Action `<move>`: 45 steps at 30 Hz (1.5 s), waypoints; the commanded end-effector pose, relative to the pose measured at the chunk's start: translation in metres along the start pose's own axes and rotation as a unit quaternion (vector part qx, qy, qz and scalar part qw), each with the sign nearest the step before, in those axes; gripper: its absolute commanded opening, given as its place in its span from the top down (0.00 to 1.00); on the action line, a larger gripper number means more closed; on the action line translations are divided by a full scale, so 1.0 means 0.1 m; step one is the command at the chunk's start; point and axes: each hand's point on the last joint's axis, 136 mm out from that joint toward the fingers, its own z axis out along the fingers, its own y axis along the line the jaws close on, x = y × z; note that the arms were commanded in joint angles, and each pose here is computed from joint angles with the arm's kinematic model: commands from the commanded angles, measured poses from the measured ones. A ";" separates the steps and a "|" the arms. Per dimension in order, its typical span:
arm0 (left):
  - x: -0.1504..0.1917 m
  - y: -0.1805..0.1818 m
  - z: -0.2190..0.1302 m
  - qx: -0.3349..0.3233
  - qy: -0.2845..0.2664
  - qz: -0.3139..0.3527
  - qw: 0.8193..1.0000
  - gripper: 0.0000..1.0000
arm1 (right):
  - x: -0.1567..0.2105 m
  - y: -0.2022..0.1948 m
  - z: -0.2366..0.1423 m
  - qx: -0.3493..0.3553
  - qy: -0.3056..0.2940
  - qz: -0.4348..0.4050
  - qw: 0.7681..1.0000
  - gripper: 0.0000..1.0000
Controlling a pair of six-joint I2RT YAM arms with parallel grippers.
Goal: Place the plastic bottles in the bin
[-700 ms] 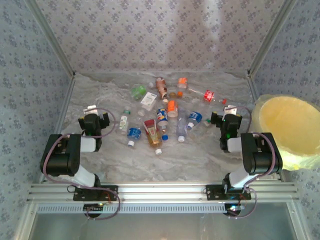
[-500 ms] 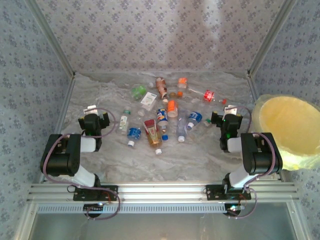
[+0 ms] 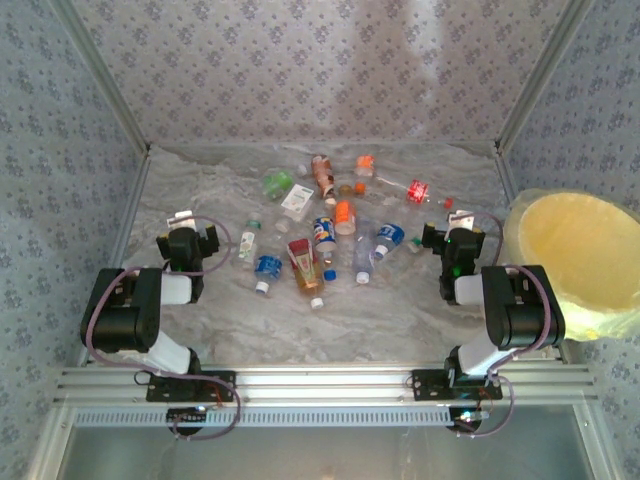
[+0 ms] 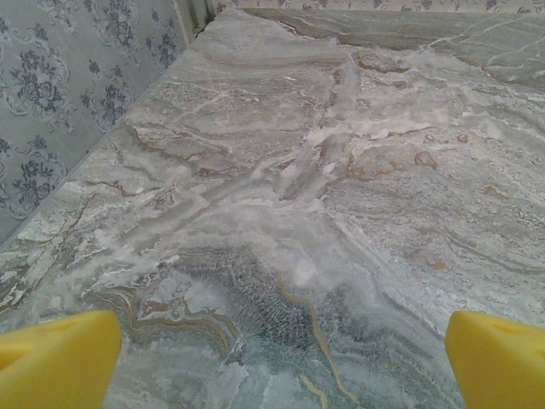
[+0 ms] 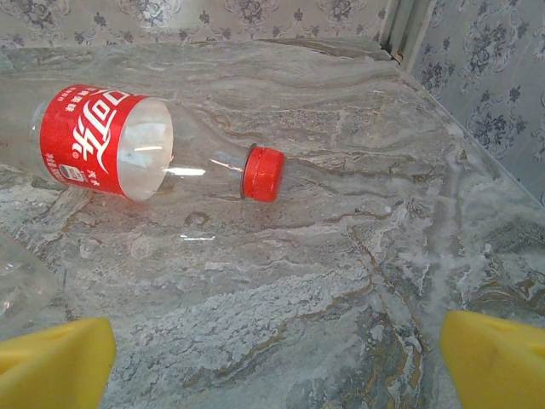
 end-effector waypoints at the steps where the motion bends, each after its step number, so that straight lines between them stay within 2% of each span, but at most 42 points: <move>1: -0.13 -0.04 -0.01 0.009 -0.024 -0.008 1.000 0.02 | -0.02 -0.01 -0.02 0.004 -0.007 -0.001 1.000 0.00; 5: -0.15 -0.03 -0.02 0.007 -0.027 -0.008 1.000 0.02 | -0.02 0.13 -0.02 -0.050 -0.004 -0.012 0.999 0.00; 8: -0.22 -0.12 -0.08 0.037 -0.028 0.005 0.999 0.02 | -0.05 0.19 -0.10 -0.053 -0.016 -0.019 0.998 0.00; 11: -0.38 -0.10 -0.18 0.036 -0.012 0.009 0.999 0.02 | -0.20 0.17 -0.22 -0.035 -0.047 -0.035 0.998 0.00; 15: -0.61 0.04 -0.40 0.012 -0.032 -0.040 0.999 0.02 | -0.38 0.27 -0.35 -0.032 -0.043 -0.058 0.997 0.00; 17: -0.68 0.16 -0.49 -0.020 -0.022 -0.080 0.996 0.02 | -0.40 0.33 -0.38 -0.035 -0.010 -0.060 0.998 0.00; 21: -0.70 0.26 -0.70 -0.049 0.051 -0.144 0.987 0.02 | -0.48 0.46 -0.42 -0.058 0.056 -0.029 0.996 0.00; 24: -0.64 0.19 -0.89 -0.052 0.113 -0.183 0.975 0.02 | -0.57 0.58 -0.43 -0.075 0.058 -0.014 0.995 0.00; 26: -0.48 0.07 -1.03 -0.041 0.178 -0.209 0.961 0.02 | -0.64 0.67 -0.44 -0.084 0.047 0.000 0.995 0.00; 28: -0.23 -0.12 -1.18 -0.021 0.270 -0.224 0.936 0.02 | -0.69 0.73 -0.44 -0.090 0.047 0.023 0.995 0.00; 30: -0.03 -0.41 -1.32 0.021 0.338 -0.202 0.919 0.02 | -0.71 0.79 -0.42 -0.101 0.052 0.042 0.993 0.00; 32: 0.06 -0.66 -1.42 0.050 0.364 -0.150 0.918 0.02 | -0.75 0.86 -0.40 -0.111 0.052 0.052 0.991 0.00; 34: 0.12 -0.87 -1.43 0.077 0.374 -0.094 0.919 0.02 | -0.78 0.91 -0.36 -0.115 0.053 0.056 0.990 0.00; 39: 0.17 -1.17 -1.15 0.108 0.395 -0.029 0.912 0.02 | -0.82 1.01 -0.34 -0.121 0.046 0.046 0.991 0.00; 45: 0.26 -1.25 -0.89 0.095 0.405 0.023 0.909 0.03 | -0.78 0.97 -0.37 -0.103 0.041 0.022 0.994 0.00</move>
